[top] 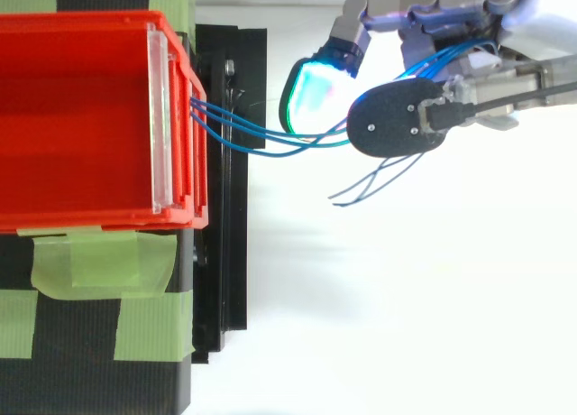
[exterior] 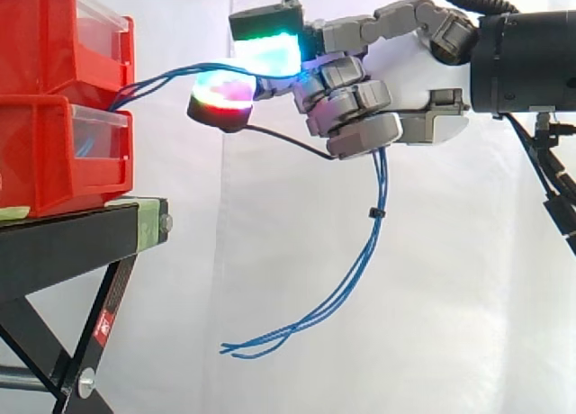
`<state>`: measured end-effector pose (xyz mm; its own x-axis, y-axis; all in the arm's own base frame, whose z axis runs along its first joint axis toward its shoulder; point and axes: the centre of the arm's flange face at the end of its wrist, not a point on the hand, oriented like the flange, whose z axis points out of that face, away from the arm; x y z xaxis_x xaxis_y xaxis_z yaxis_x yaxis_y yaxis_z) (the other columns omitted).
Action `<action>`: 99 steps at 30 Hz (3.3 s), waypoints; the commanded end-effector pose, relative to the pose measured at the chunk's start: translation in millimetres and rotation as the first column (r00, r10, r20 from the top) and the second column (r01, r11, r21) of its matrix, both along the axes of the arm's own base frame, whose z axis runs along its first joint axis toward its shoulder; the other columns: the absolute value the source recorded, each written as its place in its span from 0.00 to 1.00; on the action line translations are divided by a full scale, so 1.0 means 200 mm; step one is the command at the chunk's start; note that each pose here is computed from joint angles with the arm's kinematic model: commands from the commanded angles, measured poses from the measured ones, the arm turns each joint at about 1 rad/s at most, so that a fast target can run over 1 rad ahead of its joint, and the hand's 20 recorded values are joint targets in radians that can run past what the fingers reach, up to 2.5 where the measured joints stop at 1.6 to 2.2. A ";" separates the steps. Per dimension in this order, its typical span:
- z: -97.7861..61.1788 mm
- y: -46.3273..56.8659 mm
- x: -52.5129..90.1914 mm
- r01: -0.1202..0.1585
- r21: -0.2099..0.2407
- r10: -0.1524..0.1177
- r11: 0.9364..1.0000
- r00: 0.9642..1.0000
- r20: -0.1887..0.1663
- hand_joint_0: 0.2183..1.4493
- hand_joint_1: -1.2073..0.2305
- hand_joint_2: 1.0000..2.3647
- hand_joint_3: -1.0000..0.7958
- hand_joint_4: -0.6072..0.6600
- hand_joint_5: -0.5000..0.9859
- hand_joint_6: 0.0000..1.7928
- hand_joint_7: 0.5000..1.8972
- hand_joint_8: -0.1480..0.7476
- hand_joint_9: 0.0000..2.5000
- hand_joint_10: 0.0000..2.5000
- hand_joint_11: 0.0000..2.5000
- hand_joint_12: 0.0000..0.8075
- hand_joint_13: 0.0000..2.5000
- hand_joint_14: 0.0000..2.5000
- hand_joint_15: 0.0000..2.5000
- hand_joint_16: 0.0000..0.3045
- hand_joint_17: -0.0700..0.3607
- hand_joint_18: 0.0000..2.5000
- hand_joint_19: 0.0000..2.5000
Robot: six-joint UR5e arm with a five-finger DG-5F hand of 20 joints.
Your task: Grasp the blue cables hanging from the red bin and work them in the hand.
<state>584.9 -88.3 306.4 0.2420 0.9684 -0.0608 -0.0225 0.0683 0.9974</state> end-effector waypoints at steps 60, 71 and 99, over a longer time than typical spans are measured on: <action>0.06 0.02 -0.03 -0.037 0.000 0.037 0.999 0.999 -0.011 0.55 0.36 0.01 0.44 0.69 0.56 0.19 0.54 0.66 0.20 1.00 1.00 0.60 0.34 1.00 0.62 0.19 0.47 0.60 0.55; 0.06 0.02 -0.03 -0.044 -0.006 0.044 0.999 0.999 -0.011 0.47 0.32 0.00 0.03 0.68 0.54 0.14 0.57 0.65 0.16 1.00 1.00 0.59 0.31 1.00 0.63 0.18 0.45 0.56 0.60; 0.06 -0.05 -0.04 0.066 -0.076 -0.068 0.995 0.997 -0.028 0.55 0.37 0.01 0.13 0.68 0.58 0.21 0.55 0.64 0.24 1.00 1.00 0.57 0.36 1.00 0.62 0.16 0.42 0.62 0.63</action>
